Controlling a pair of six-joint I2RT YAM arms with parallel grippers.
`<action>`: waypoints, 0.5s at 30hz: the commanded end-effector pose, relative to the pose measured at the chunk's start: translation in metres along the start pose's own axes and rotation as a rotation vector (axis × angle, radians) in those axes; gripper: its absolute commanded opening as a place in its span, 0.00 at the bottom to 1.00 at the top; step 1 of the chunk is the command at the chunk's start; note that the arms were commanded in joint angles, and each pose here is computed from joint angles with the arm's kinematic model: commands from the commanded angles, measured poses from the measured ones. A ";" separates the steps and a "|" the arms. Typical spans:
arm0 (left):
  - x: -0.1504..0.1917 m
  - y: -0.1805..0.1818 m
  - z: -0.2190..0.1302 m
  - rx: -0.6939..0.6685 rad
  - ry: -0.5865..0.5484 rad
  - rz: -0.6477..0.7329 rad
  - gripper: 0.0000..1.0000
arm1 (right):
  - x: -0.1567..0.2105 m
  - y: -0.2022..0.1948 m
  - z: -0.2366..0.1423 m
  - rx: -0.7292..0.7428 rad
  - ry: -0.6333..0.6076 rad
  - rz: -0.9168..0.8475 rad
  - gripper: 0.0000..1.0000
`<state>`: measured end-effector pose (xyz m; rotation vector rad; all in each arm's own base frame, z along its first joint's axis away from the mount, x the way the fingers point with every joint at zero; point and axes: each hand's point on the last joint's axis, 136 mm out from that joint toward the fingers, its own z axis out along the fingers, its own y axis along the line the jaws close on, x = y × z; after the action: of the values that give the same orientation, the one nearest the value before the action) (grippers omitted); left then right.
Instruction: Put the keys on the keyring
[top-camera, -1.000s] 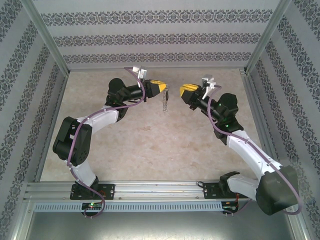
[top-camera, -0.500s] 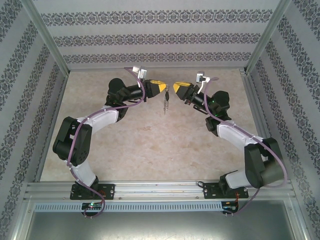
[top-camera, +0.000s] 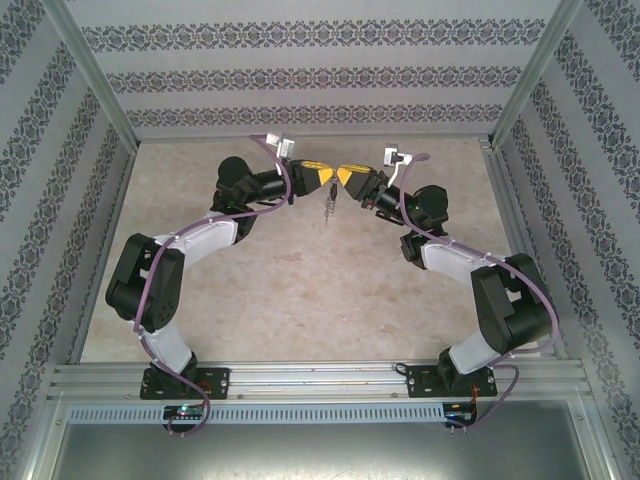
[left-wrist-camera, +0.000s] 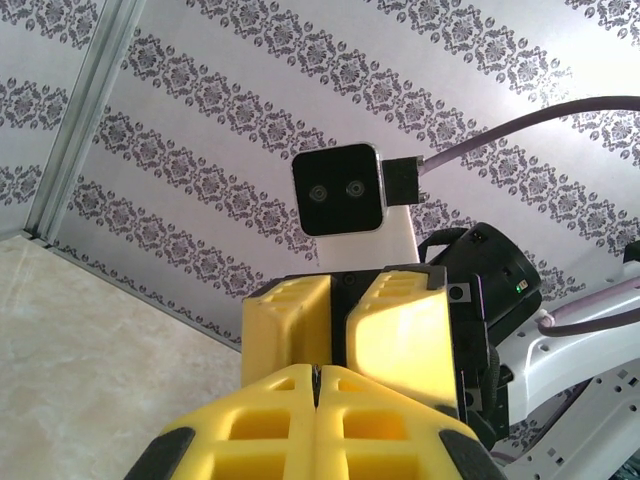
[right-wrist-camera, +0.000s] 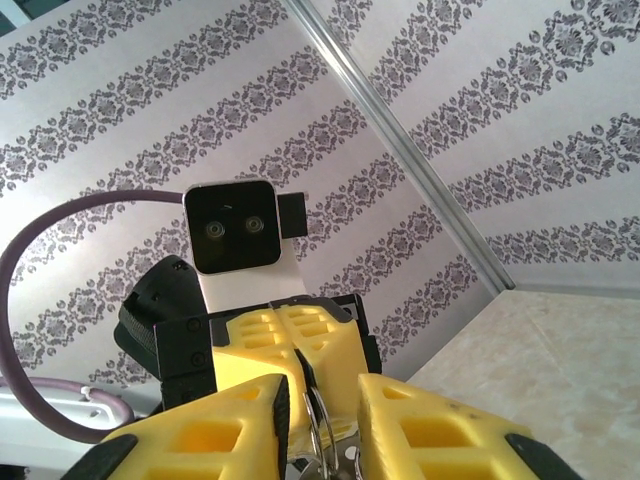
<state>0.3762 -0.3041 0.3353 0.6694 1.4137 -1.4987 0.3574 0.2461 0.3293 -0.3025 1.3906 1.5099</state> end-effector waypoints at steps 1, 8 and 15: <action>-0.022 -0.026 0.004 0.050 -0.039 0.078 0.00 | -0.013 0.021 0.005 -0.082 -0.041 -0.047 0.25; -0.023 -0.026 0.004 0.049 -0.040 0.082 0.00 | -0.006 0.021 0.005 -0.080 -0.032 -0.040 0.23; -0.024 -0.026 0.004 0.047 -0.043 0.084 0.00 | 0.001 0.019 0.003 -0.073 -0.022 -0.035 0.22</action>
<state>0.3749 -0.3057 0.3353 0.6728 1.4131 -1.5020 0.3536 0.2506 0.3318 -0.3143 1.3677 1.5310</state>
